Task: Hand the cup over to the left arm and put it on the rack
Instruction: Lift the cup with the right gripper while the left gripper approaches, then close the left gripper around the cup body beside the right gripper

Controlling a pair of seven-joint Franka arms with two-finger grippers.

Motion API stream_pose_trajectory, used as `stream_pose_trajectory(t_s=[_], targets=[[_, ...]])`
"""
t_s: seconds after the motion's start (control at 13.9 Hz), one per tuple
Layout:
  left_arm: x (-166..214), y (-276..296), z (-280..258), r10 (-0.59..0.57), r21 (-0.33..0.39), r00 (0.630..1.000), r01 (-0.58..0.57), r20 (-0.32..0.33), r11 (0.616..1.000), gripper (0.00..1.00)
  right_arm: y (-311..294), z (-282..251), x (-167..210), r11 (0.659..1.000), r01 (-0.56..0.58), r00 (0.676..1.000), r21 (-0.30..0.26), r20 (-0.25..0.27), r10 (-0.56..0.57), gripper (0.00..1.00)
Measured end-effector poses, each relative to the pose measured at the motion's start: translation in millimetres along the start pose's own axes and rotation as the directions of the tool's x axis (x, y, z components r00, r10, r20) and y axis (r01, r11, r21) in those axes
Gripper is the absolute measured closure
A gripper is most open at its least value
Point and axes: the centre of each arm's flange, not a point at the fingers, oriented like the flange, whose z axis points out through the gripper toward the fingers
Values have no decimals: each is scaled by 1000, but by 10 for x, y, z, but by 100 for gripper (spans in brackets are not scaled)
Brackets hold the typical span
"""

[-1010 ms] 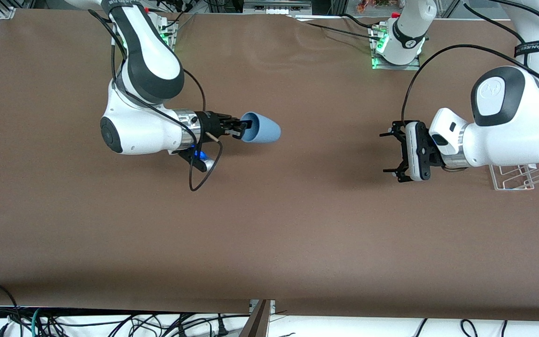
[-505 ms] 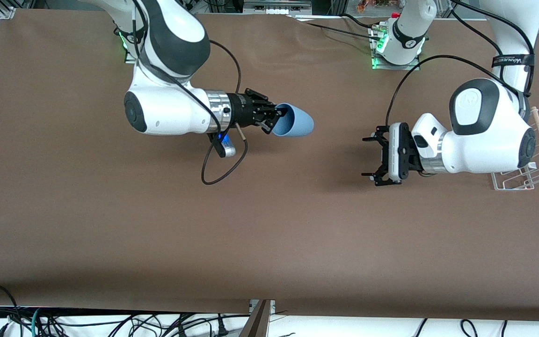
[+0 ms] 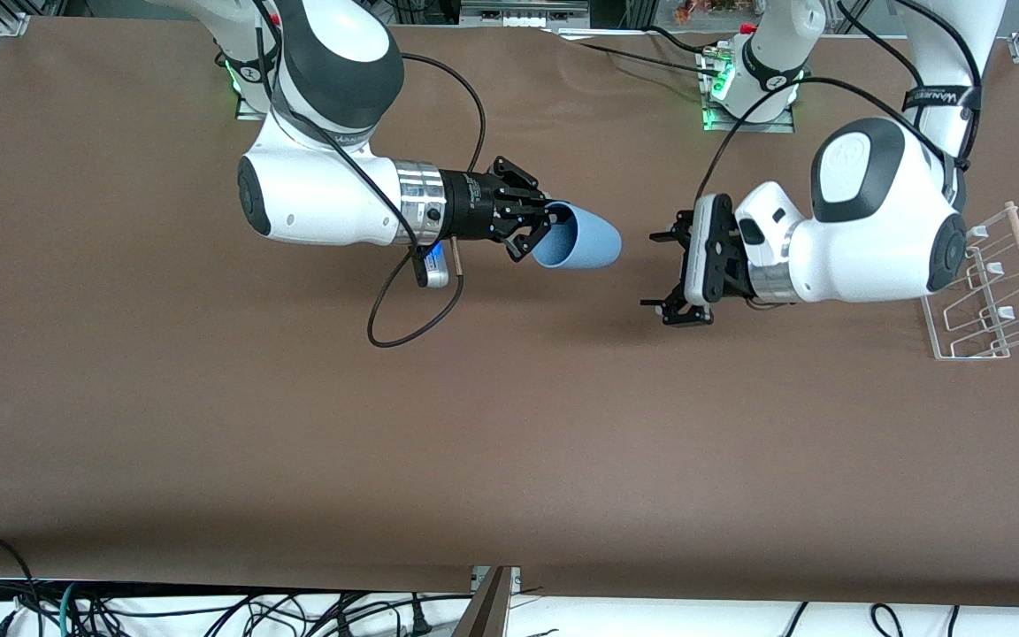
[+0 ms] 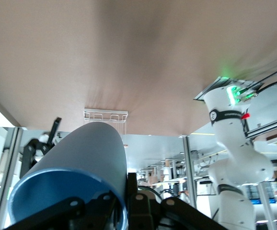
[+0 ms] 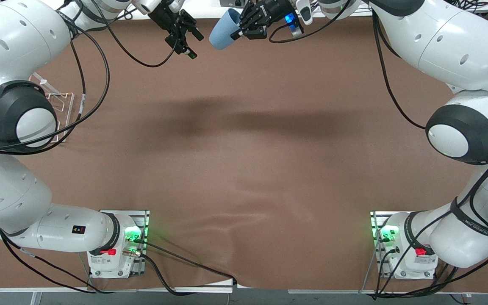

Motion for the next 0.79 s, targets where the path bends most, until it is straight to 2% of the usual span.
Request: stream_pose_trajectory(t_s=[0.22, 0.79], targets=[[106, 67, -100, -6, 18, 1000, 6, 0, 1000, 0, 2, 21, -32, 1000, -16, 1000, 12, 1, 16, 94], [570, 163, 37, -81, 63, 996, 83, -22, 995, 0, -4, 26, -67, 1000, -12, 1000, 24, 5, 12, 94]])
